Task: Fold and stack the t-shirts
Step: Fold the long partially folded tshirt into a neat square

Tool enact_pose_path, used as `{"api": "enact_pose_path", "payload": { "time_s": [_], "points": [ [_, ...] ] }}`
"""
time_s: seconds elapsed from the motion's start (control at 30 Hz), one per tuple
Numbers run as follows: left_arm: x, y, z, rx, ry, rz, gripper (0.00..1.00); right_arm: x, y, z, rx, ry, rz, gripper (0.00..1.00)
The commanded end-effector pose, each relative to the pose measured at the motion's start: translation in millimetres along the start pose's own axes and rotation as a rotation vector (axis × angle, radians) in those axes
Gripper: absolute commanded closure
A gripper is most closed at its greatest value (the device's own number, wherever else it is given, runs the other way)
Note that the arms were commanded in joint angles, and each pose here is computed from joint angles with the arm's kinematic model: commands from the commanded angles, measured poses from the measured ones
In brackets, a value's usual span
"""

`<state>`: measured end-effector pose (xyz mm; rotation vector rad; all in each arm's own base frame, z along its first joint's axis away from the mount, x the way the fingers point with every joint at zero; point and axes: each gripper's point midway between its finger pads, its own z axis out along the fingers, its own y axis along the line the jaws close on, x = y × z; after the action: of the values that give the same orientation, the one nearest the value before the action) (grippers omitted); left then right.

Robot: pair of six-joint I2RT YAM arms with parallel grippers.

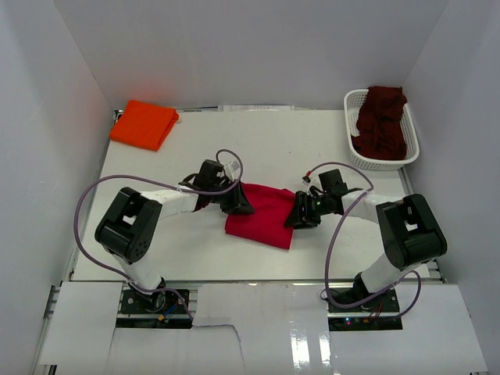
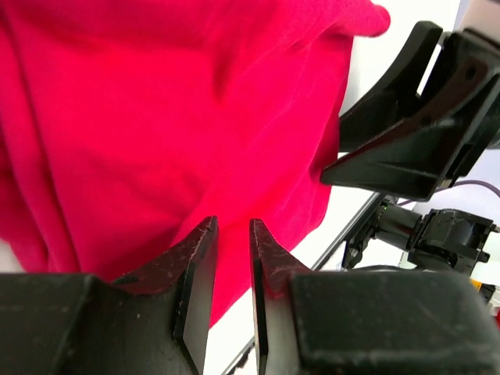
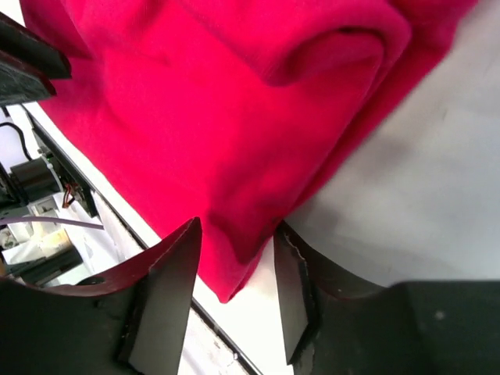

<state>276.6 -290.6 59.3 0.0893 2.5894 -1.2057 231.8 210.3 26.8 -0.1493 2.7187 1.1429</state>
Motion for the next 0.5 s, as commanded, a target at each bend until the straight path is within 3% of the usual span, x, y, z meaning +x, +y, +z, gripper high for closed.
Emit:
{"api": "enact_pose_path", "payload": {
  "time_s": [0.0,0.23,0.47],
  "points": [
    [-4.3,-9.3,-12.3,0.008,-0.043,0.033,0.67,22.5,-22.5,-1.0,0.103,0.015,0.040,0.50],
    [-13.3,-30.8,-23.5,0.060,-0.075,0.053,0.66,11.9,-21.9,-6.3,0.129,-0.024,0.009,0.48],
    [0.1,-78.8,-39.7,0.288,-0.016,0.138,0.66,-5.1,-23.3,-17.6,0.177,-0.058,0.000,0.48]
  ]
}}
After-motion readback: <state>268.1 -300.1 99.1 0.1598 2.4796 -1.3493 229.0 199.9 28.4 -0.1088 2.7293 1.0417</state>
